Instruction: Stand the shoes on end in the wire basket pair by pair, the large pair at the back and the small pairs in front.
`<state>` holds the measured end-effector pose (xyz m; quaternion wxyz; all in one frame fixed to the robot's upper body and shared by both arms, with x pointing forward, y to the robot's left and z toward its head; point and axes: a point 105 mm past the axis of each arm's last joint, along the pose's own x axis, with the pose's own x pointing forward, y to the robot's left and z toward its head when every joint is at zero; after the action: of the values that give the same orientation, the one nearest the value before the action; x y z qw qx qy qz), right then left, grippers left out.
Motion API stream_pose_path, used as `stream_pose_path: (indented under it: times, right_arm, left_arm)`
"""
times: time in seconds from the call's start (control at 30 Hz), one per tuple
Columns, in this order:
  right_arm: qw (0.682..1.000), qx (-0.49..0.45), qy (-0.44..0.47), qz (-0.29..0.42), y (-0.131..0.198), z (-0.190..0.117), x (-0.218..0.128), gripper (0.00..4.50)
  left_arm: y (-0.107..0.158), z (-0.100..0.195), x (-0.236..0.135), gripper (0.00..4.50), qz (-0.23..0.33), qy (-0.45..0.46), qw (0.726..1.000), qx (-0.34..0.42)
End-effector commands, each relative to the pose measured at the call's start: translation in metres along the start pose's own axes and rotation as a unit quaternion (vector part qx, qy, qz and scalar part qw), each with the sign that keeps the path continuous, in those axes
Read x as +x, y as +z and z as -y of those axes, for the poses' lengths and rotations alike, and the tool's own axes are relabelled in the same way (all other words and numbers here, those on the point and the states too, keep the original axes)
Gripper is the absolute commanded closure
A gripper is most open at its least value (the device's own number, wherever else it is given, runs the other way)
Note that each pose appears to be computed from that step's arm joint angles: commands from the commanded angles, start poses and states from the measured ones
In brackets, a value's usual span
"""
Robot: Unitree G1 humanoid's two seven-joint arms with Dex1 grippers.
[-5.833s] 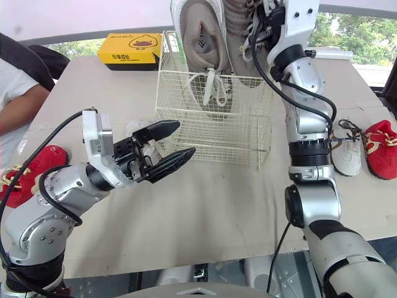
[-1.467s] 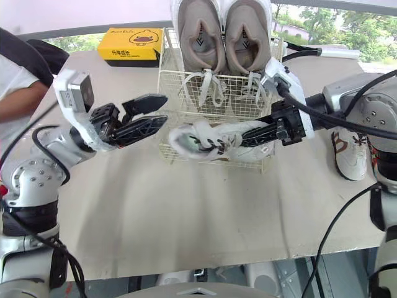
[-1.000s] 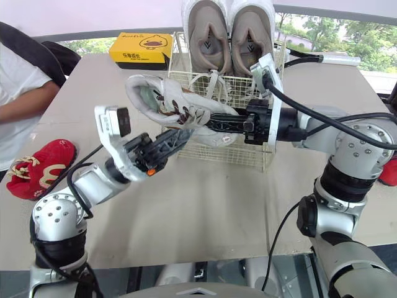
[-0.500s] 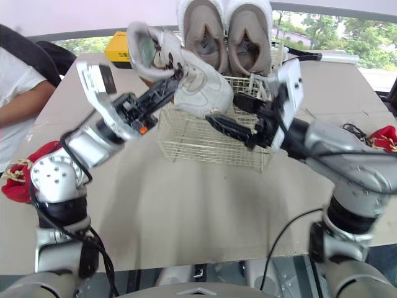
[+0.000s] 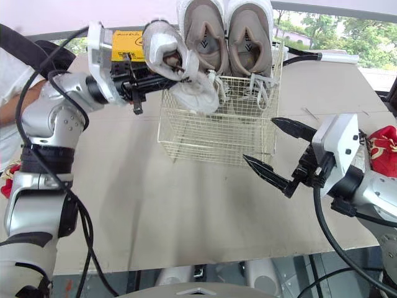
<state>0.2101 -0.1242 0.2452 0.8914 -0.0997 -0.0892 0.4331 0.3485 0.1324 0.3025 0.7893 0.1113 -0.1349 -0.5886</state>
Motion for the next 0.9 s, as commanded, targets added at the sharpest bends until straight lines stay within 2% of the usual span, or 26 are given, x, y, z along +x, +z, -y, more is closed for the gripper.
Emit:
stream_pose_path:
  times: [0.03,0.1,0.23,0.33,0.53,0.57,0.6,0.67,0.8,0.9]
  right_arm:
    - [0.999,-0.029,-0.008,0.022,0.013,-0.008,-0.004,0.00]
    - [0.999,-0.031,-0.011,0.026,0.014,-0.009,-0.004,0.00]
    - [0.999,-0.037,-0.021,0.028,0.015,-0.008,-0.006,0.00]
    - [0.999,-0.036,-0.023,0.025,0.014,-0.007,-0.006,0.00]
    - [0.999,-0.037,-0.028,0.023,0.014,-0.003,-0.006,0.00]
    - [0.999,-0.038,-0.028,0.022,0.013,-0.003,-0.006,0.00]
    - [0.999,-0.038,-0.029,0.021,0.013,-0.002,-0.006,0.00]
    - [0.999,-0.039,-0.030,0.017,0.012,-0.002,-0.007,0.00]
    - [0.998,-0.040,-0.040,0.003,0.009,0.002,-0.011,0.00]
    - [0.997,-0.039,-0.061,-0.006,0.005,0.011,-0.013,0.00]
  left_arm:
    - [0.013,-0.014,-0.009,4.08,0.000,0.007,0.999,0.053]
    - [0.016,-0.020,-0.011,4.08,0.001,0.012,0.998,0.058]
    - [0.005,-0.023,-0.010,4.08,-0.045,-0.005,0.995,0.091]
    - [-0.013,-0.019,-0.003,4.08,-0.090,-0.035,0.989,0.112]
    - [-0.037,-0.009,0.013,4.08,-0.130,-0.079,0.983,0.108]
    - [-0.039,-0.008,0.012,3.07,-0.135,-0.083,0.982,0.106]
    - [-0.042,-0.007,0.011,2.80,-0.143,-0.087,0.981,0.102]
    - [-0.040,-0.011,0.006,1.77,-0.147,-0.071,0.981,0.101]
    - [-0.025,-0.016,-0.012,0.04,-0.144,-0.046,0.986,0.074]
    - [-0.009,-0.019,-0.028,0.04,-0.119,-0.020,0.992,0.036]
